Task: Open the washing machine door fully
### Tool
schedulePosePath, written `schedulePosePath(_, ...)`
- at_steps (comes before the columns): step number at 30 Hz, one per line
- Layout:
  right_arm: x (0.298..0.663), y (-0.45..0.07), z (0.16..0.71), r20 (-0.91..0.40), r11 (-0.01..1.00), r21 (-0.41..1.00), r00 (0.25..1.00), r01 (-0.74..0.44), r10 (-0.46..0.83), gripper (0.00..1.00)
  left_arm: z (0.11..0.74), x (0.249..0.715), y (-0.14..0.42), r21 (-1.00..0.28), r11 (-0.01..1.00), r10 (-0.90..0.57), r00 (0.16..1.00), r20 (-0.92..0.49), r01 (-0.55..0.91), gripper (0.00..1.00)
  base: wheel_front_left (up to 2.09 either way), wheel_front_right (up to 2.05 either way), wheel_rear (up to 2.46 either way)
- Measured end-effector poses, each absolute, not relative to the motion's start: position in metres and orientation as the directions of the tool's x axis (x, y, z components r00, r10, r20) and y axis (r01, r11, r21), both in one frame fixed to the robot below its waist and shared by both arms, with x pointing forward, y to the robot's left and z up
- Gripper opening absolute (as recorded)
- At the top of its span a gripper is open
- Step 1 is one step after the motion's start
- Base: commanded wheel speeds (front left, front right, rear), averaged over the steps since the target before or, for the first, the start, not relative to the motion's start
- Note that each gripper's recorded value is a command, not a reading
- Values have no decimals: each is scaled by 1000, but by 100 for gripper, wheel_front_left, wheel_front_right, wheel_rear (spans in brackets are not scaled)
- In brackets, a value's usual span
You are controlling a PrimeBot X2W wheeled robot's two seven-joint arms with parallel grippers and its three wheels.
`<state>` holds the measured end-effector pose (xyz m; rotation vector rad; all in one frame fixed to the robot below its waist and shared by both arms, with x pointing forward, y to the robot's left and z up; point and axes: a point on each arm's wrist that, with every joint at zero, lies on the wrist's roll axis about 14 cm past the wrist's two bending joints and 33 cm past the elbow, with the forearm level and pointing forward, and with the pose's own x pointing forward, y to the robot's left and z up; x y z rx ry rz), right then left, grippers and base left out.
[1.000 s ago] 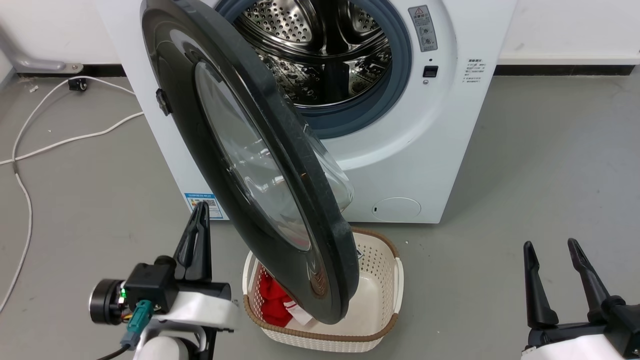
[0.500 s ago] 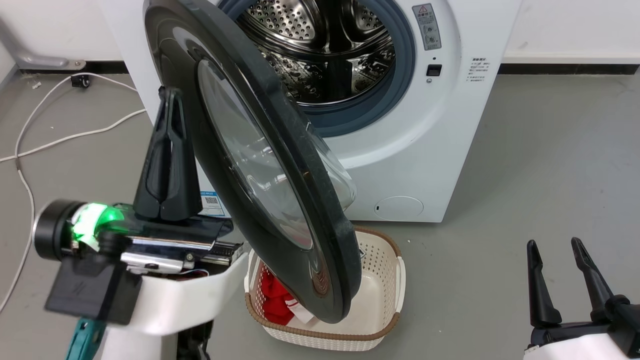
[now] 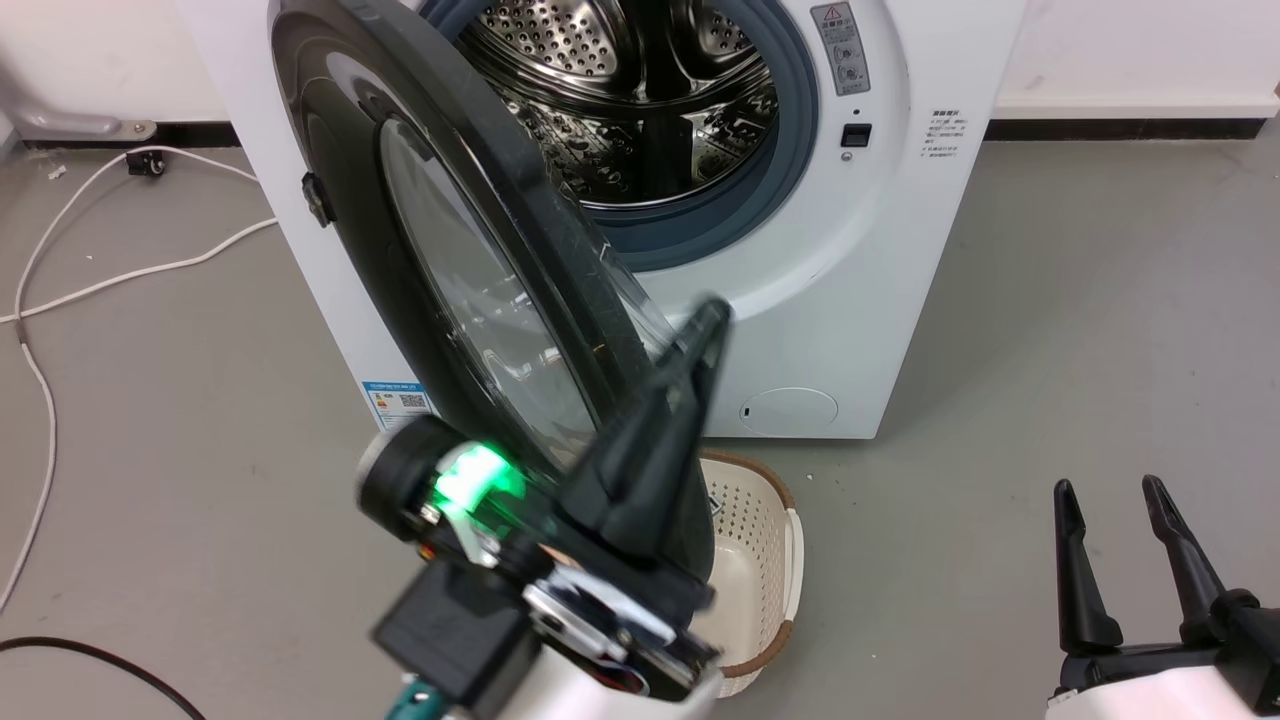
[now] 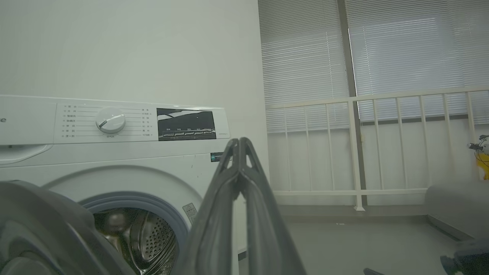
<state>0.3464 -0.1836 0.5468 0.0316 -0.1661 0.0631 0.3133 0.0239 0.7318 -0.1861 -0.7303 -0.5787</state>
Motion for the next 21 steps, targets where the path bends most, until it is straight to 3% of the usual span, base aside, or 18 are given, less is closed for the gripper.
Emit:
schedulePosePath(2, 347, -184, 546, 163, 998, 28, 985, -65, 59, 100, 712, 313, 13, 10, 806, -473, 635, 611, 592, 0, 0, 0, 0)
schedulePosePath(3, 347, -182, 543, 157, 997, 32, 986, -70, 64, 100, 666, 307, -6, -45, 762, -559, 692, 457, 646, 0, 0, 0, 0)
schedulePosePath(8, 349, -179, 540, 147, 996, 40, 987, -80, 73, 100, 610, 304, -8, -119, 769, -584, 765, 270, 629, 0, 0, 0, 0)
schedulePosePath(21, 360, -171, 531, 117, 994, 46, 989, -101, 95, 100, 555, 320, 8, -152, 835, -513, 848, 129, 528, 0, 0, 0, 0)
